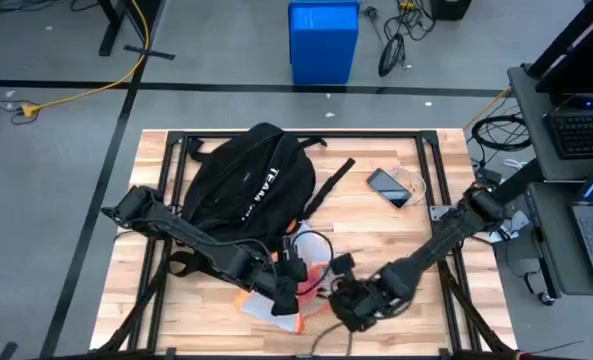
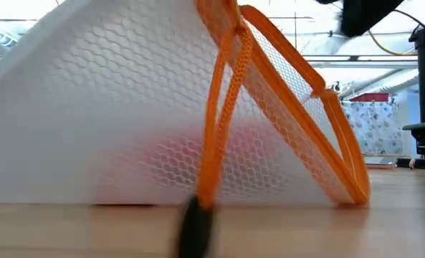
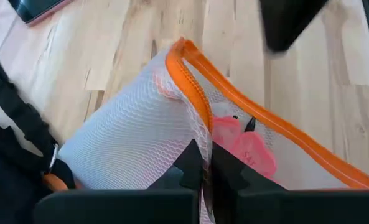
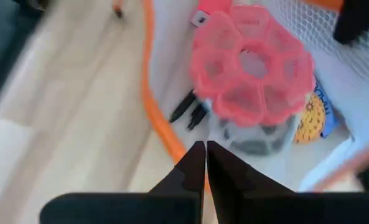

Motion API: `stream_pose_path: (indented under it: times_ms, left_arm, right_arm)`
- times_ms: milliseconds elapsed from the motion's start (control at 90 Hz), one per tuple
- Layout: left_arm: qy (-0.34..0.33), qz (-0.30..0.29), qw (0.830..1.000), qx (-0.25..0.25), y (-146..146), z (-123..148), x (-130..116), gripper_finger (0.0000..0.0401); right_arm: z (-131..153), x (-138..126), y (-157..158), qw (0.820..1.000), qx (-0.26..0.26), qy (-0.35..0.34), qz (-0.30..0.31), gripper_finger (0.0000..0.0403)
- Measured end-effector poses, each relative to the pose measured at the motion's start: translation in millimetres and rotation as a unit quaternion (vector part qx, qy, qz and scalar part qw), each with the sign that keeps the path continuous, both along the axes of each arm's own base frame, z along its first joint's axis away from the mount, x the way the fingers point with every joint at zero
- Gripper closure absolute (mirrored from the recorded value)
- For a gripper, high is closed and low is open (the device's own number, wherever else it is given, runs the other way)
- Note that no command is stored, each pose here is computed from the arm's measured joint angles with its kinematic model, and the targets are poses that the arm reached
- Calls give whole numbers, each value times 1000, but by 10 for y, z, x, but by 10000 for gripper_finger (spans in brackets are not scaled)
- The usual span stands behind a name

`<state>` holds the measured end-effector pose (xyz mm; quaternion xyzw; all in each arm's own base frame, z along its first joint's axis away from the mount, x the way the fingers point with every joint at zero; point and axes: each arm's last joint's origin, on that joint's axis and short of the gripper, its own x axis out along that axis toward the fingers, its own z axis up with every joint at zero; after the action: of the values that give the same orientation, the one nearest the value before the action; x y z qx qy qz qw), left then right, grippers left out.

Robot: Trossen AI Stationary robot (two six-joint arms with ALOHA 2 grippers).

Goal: Unpack backpack
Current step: Close the orange zip bag

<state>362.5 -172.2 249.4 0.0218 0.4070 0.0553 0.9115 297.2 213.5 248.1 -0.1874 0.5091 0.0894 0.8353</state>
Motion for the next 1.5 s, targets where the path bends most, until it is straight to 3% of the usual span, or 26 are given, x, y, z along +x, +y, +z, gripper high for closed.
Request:
stream_pose_path:
  times_ms: [189, 422, 589, 733, 1022, 1500]
  left_arm:
    - [0, 0, 1000, 1, 2, -1, 0, 401]
    - [0, 1, 1000, 1, 3, -1, 0, 401]
    - [0, 1, 1000, 1, 5, -1, 1, 401]
    - [-2, 1, 1000, 0, 4, 2, 4, 401]
    - [-19, 0, 1000, -9, -11, 24, 32, 401]
    - [-22, 0, 1000, -12, -15, 23, 39, 401]
  right_arm:
    - [131, -247, 46, 999, 11, 18, -36, 400]
    - [101, -375, 80, 996, -72, -2, -52, 371]
    - [11, -394, 46, 989, -136, 12, -55, 325]
    - [-107, -342, 47, 985, -159, 26, -56, 271]
    - [-334, -225, 57, 967, -254, 23, -18, 188]
    - [-659, -59, 21, 951, -302, 61, 4, 174]
